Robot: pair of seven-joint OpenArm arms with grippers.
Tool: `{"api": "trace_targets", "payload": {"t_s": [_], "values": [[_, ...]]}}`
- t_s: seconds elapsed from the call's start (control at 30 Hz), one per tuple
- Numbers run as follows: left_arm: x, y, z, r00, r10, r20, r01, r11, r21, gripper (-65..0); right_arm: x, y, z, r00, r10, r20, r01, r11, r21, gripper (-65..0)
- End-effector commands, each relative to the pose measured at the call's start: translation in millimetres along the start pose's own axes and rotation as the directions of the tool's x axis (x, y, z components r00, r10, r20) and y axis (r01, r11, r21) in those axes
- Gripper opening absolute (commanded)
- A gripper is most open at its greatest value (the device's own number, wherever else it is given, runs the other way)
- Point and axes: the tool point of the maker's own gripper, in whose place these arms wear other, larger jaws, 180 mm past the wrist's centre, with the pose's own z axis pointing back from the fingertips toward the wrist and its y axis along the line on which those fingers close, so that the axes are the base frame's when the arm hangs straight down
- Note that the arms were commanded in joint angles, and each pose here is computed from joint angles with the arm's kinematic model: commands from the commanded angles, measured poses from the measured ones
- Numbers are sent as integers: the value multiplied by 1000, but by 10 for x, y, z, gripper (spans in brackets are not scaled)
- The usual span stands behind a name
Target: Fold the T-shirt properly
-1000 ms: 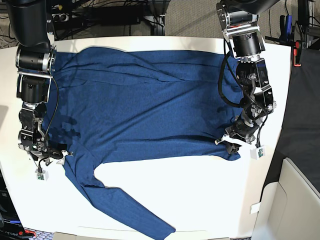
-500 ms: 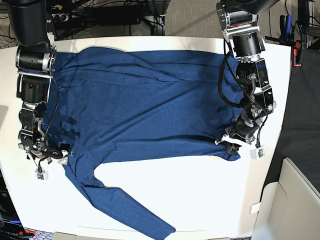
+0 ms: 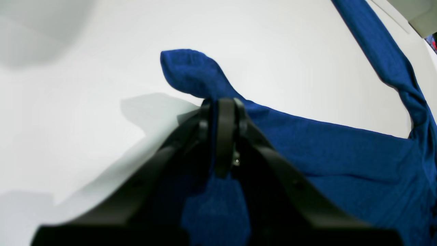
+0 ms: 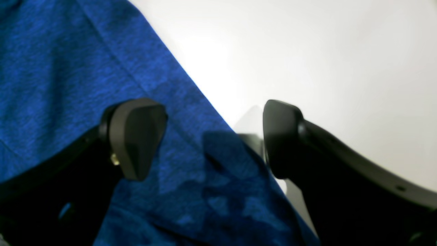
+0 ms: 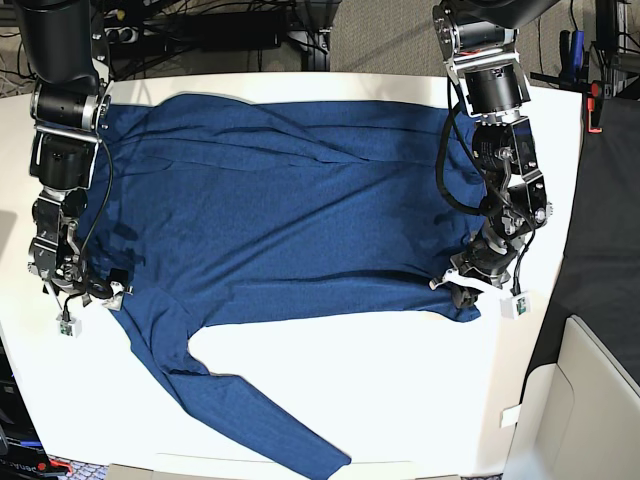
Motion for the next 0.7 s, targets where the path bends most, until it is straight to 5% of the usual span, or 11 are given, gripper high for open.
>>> {"api": "trace_targets", "payload": {"t_s": [0.0,0.13,0.43,0.67], "values": [[256,-89,17,997,-12,70,14,1000,-26,-650,143,-48,32,999,-8,36,8,1000,-5,-164],[253,-95,16,998,-11,70,13,1000,-27,-650,69,-31,21,1000,-3,23,3,1000,2,-195],[253,-95,16,998,-11,70,13,1000,-27,-650,114,279,-14,999,-11,36,9,998,56,-563],[214,-60,25,998,-7,63,9,1000,-21,-650,329,293,60,996,-5,94,-1,998,57,-621]]}}
